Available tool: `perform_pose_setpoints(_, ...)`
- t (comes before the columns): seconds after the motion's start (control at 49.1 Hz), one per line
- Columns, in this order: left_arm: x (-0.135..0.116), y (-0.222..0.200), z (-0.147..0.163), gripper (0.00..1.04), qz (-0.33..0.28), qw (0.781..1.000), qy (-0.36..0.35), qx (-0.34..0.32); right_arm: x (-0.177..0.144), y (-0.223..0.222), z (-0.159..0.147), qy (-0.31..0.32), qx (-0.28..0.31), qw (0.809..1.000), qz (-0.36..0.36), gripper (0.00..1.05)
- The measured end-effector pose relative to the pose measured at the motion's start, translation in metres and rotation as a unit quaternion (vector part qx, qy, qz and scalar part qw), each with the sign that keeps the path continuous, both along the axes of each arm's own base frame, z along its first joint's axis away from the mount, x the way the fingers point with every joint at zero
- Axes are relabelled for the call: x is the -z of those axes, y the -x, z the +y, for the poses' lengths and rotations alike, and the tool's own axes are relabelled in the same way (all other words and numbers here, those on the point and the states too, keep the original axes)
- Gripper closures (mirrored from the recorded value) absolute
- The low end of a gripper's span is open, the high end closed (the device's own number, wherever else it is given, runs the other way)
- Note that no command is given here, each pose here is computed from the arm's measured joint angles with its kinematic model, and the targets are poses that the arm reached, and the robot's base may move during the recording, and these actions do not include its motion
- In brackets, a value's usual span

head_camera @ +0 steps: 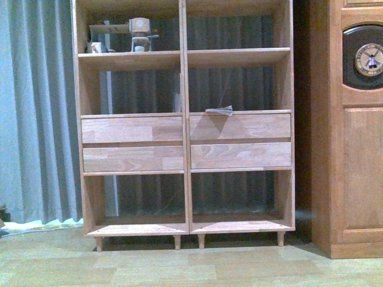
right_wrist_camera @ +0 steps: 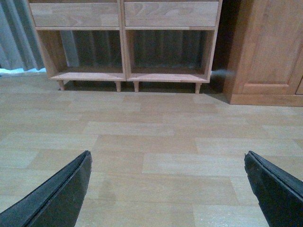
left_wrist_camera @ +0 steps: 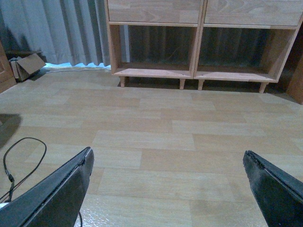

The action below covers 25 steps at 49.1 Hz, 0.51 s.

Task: Organize books on shelf

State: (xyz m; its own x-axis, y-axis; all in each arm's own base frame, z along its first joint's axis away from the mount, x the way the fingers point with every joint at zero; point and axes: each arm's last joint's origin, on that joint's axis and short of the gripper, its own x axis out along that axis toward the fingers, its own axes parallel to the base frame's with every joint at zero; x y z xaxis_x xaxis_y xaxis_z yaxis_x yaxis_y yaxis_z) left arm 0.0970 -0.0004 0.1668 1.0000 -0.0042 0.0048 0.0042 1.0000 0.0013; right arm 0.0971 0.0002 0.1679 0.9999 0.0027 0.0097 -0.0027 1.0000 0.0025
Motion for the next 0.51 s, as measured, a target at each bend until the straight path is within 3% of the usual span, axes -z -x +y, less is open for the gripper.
perform_pose_setpoints(0.509, 0.0, 0.0, 0.0, 0.07, 0.0, 1.0, 0.0, 0.0, 0.0, 0.0, 0.0, 0.0, 0.0, 1.0, 0.0, 0.07)
